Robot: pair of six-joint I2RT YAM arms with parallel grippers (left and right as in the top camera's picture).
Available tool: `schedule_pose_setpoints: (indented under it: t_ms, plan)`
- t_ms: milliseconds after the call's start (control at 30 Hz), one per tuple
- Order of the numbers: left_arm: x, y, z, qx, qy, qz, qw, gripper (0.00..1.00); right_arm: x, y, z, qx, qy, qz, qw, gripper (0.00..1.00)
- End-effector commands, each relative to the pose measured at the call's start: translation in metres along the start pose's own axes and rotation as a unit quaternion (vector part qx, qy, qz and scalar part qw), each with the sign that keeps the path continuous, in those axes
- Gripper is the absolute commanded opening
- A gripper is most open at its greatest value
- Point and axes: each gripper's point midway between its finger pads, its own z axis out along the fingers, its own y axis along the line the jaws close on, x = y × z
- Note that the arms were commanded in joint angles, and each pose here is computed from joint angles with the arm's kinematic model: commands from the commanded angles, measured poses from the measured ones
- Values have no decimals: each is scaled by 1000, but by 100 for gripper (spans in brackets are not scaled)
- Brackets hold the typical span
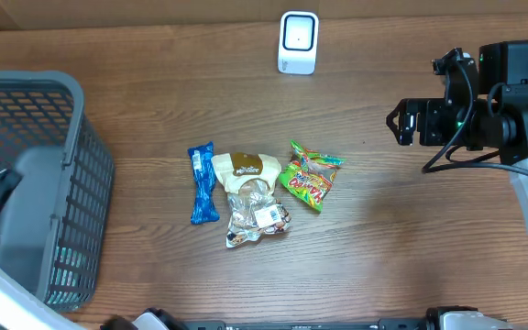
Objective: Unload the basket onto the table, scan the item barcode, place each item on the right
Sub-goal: 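Grasp the green-red gummy candy bag and place it right of bread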
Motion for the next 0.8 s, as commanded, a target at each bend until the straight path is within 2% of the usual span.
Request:
schedule_pose_setpoints:
  t_ms: [0, 133, 300, 500, 767]
  plan:
    - [4, 24, 59, -25, 76, -37, 996, 92, -1, 7, -2, -15, -4, -6, 1000, 99]
    - [23, 38, 105, -60, 139, -81, 985, 99, -1, 7, -2, -15, -4, -6, 1000, 100]
    - [59, 49, 159, -82, 190, -110, 972, 100, -1, 7, -2, -15, -4, -6, 1000, 99]
    - [92, 75, 215, -130, 186, -128, 966, 100, -1, 7, -2, -15, -4, -6, 1000, 99]
    - [123, 98, 250, -169, 172, -140, 960, 100, 3, 7, -2, -14, 3, -4, 1000, 99]
